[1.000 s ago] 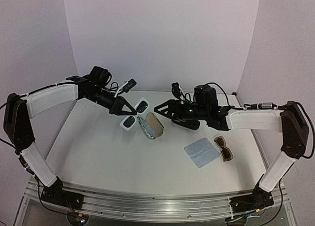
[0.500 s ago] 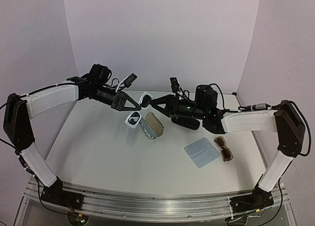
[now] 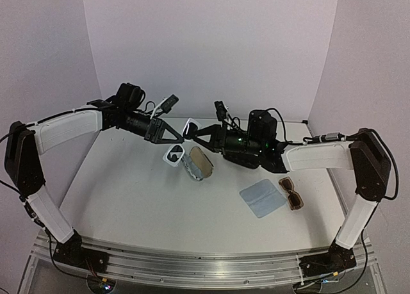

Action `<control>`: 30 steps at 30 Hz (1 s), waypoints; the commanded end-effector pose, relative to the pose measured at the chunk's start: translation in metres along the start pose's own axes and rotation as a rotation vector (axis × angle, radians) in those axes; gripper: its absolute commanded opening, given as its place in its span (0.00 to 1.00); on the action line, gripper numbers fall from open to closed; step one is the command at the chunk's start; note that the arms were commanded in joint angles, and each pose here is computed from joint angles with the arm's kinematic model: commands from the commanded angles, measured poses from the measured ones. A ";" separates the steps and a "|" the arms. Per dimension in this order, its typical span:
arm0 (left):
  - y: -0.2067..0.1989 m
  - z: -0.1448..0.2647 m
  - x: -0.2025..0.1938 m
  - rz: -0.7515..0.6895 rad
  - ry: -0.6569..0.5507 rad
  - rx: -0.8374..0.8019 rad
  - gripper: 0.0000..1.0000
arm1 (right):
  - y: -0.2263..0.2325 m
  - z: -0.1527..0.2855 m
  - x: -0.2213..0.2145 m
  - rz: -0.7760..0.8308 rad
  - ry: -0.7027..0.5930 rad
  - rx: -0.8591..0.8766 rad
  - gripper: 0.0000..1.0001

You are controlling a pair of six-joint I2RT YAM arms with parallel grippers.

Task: Organize the sunglasses
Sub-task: Fold the sunglasses at the center of the board.

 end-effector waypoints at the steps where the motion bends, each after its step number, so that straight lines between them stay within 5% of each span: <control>1: -0.025 0.010 0.005 -0.088 -0.026 -0.058 0.00 | 0.015 -0.007 0.015 0.049 -0.037 0.092 0.09; 6: -0.023 0.010 0.004 -0.077 -0.024 -0.055 0.06 | 0.015 -0.004 0.013 0.063 -0.043 0.095 0.00; 18: -0.008 0.032 0.009 -0.064 -0.078 0.225 0.97 | 0.014 0.008 0.011 0.120 -0.082 0.019 0.00; 21: 0.006 0.048 0.002 0.017 -0.092 0.242 1.00 | 0.017 0.010 0.020 0.175 -0.090 -0.023 0.00; 25: 0.010 0.047 -0.017 0.143 -0.044 0.060 1.00 | 0.028 0.009 0.041 0.283 -0.128 -0.060 0.00; 30: -0.003 0.046 -0.016 0.125 -0.076 -0.116 1.00 | 0.034 -0.002 0.060 0.330 -0.143 -0.034 0.00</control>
Point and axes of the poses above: each gripper's point midway between its finger pads, its own z axis back along the fingers, its own y axis along the line the jaws close on, x = y × z, the point moved 8 cm from there along z, back along the fingers, and after that the axes turned 15 degrees about z, right-handed, at the moved point
